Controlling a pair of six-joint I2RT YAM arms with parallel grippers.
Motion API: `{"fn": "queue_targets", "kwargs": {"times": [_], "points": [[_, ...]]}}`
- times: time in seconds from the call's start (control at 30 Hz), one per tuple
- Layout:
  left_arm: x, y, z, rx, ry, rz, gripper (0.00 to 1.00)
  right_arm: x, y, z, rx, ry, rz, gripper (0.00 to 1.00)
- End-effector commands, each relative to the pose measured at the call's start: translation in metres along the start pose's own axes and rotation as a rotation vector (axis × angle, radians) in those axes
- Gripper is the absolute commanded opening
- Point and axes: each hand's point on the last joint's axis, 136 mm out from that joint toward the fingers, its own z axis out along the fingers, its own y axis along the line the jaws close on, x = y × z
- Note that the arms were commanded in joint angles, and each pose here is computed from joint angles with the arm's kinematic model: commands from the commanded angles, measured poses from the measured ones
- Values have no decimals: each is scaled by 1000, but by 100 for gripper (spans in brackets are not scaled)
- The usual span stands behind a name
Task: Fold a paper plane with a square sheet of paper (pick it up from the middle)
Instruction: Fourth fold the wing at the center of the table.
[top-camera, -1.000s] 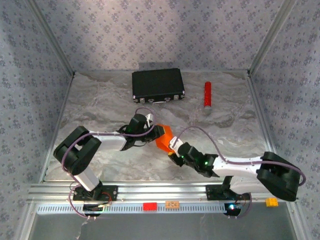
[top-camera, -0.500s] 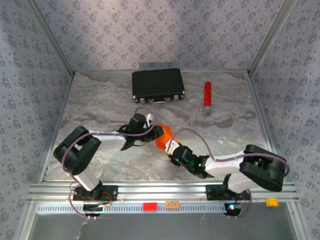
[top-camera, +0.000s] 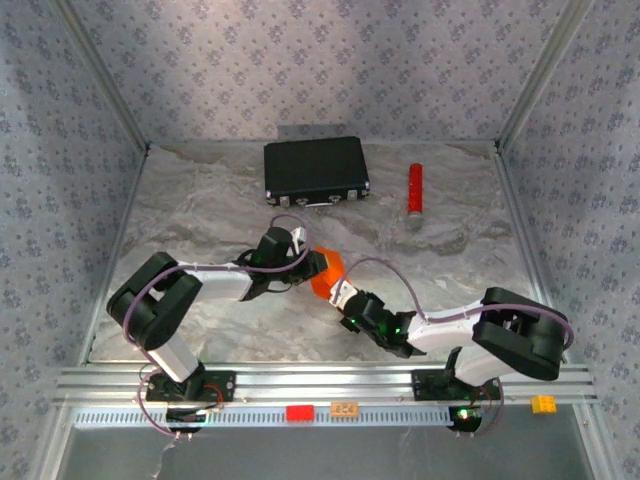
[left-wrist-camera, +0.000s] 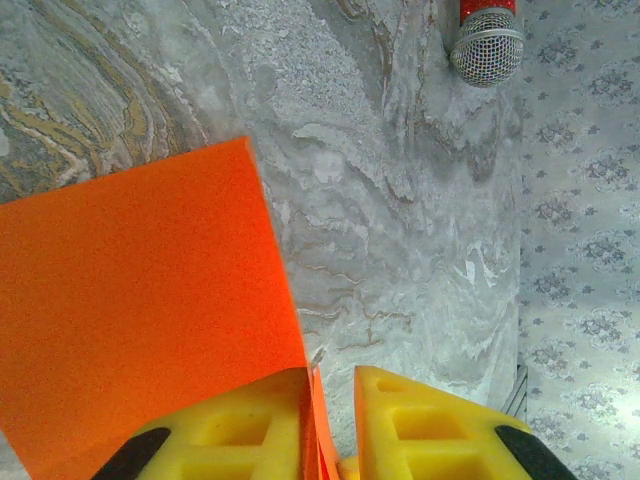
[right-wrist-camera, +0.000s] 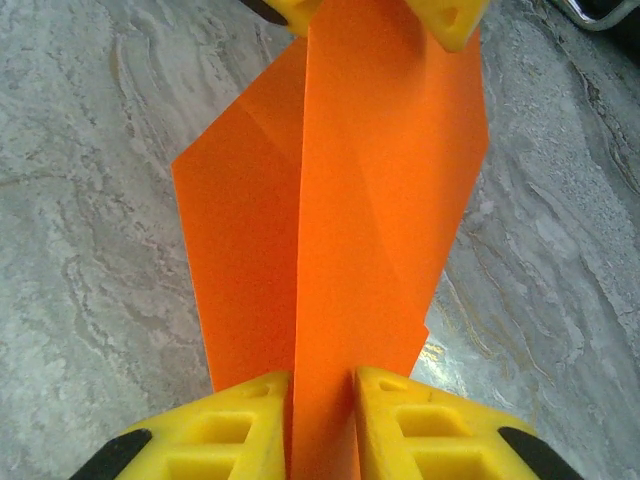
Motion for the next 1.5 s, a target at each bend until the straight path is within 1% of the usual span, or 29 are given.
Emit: {"fn": "queue_targets", "kwargs": {"times": [0.0, 0.17, 0.27, 0.33, 0.6, 0.77, 1.07, 1.27, 1.37, 1.47], "points": [[-7, -9, 0, 23, -6, 7, 17, -5, -2, 0, 17, -13, 28, 25], [-6, -6, 0, 13, -6, 3, 15, -5, -2, -1, 15, -12, 45, 24], [-6, -6, 0, 14, -6, 2, 14, -7, -1, -1, 9, -19, 56, 28], [-7, -6, 0, 12, -7, 1, 14, -7, -1, -1, 7, -18, 58, 29], [-6, -5, 0, 12, -3, -4, 13, -7, -3, -1, 18, -20, 67, 25], [-6, -5, 0, 12, -2, -2, 13, -10, 1, -1, -23, -34, 103, 26], [-5, -4, 0, 11, 1, -4, 13, -8, -3, 0, -9, -26, 120, 25], [-5, -5, 0, 12, 0, -3, 13, -7, -4, 1, -3, -18, 117, 23], [-6, -5, 0, 12, -2, -5, 13, -8, -4, 1, -6, -20, 125, 19], [-7, -7, -1, 17, -4, -2, 14, -7, -5, 2, -2, -17, 143, 19]]}}
